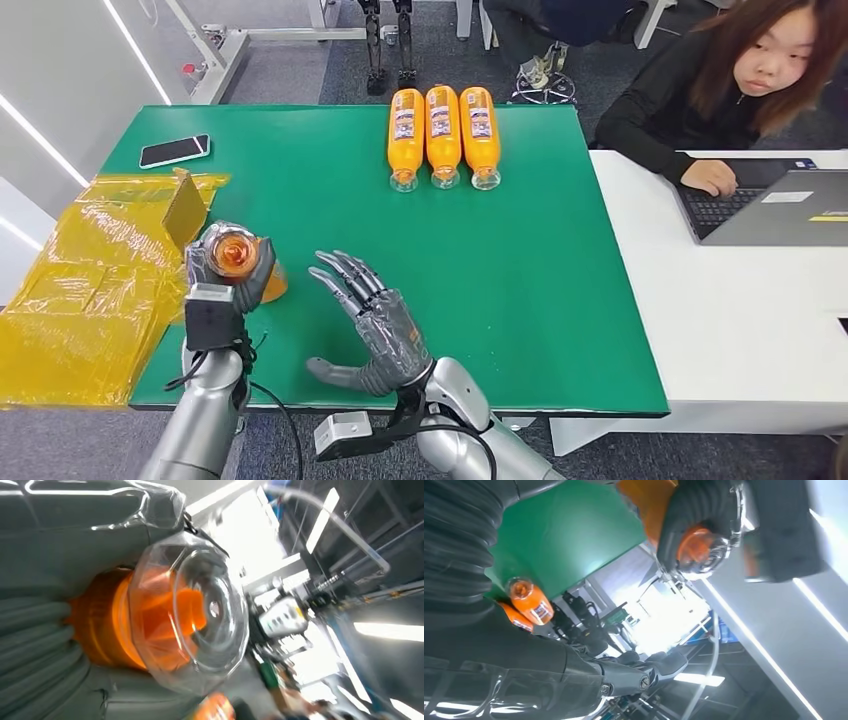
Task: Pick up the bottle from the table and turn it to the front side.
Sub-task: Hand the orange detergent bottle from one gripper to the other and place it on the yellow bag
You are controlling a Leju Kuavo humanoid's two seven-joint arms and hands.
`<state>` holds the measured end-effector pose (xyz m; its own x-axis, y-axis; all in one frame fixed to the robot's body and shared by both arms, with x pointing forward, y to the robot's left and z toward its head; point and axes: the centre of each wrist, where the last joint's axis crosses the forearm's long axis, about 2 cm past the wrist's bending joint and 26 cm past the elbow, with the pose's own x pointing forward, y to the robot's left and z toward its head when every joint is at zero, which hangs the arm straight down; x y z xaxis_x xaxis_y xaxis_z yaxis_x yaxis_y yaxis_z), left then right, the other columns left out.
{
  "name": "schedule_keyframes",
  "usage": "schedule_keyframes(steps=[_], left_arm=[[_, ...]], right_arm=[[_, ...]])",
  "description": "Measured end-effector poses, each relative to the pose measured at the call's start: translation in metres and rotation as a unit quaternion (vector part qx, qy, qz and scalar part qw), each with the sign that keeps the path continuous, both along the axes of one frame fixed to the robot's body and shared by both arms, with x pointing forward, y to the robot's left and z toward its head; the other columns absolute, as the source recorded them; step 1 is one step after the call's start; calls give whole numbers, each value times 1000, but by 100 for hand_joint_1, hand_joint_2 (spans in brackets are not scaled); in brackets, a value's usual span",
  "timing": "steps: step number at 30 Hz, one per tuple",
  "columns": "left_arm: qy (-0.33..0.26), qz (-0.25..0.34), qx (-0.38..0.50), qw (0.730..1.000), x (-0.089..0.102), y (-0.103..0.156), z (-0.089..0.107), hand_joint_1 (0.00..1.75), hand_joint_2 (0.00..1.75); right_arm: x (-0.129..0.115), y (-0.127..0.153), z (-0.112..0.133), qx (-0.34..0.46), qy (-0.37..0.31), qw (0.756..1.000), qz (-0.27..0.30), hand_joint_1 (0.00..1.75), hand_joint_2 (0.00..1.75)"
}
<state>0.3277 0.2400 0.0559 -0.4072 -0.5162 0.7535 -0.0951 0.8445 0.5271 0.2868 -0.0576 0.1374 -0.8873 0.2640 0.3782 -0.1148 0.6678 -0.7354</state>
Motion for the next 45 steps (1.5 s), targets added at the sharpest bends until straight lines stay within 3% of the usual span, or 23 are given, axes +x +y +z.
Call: schedule_keyframes(steps=[5, 9, 19, 22, 24, 27, 29, 37, 45], left_arm=[[-15, 76, 202, 976, 26, 39, 8, 164, 175], [3, 91, 323, 942, 38, 56, 13, 164, 175], [25, 85, 383, 920, 41, 73, 11, 167, 175], [39, 84, 431, 897, 40, 74, 8, 149, 175], [58, 76, 479, 873, 39, 75, 5, 112, 175], [96, 59, 526, 843, 36, 79, -1, 31, 175], [130, 48, 540, 830, 33, 81, -5, 2, 175], [242, 29, 590, 769, 14, 98, -27, 0, 175], [258, 44, 599, 757, 8, 112, -30, 0, 175]], right_arm=[[0, 3, 8, 4, -1, 1000, 9, 0, 175], [-1, 4, 9, 4, -6, 1000, 13, 0, 175], [-3, 4, 8, 1, -8, 1000, 16, 0, 175], [-3, 3, 8, 2, -9, 1000, 15, 0, 175], [-3, 3, 7, 1, -10, 1000, 12, 0, 175], [-3, 1, 6, 0, -9, 1000, 8, 0, 175], [-3, -1, 5, -2, -8, 1000, 5, 0, 175], [-7, -12, -6, -20, -9, 1000, -4, 0, 175], [-6, -15, -4, -33, -4, 999, 7, 0, 175]])
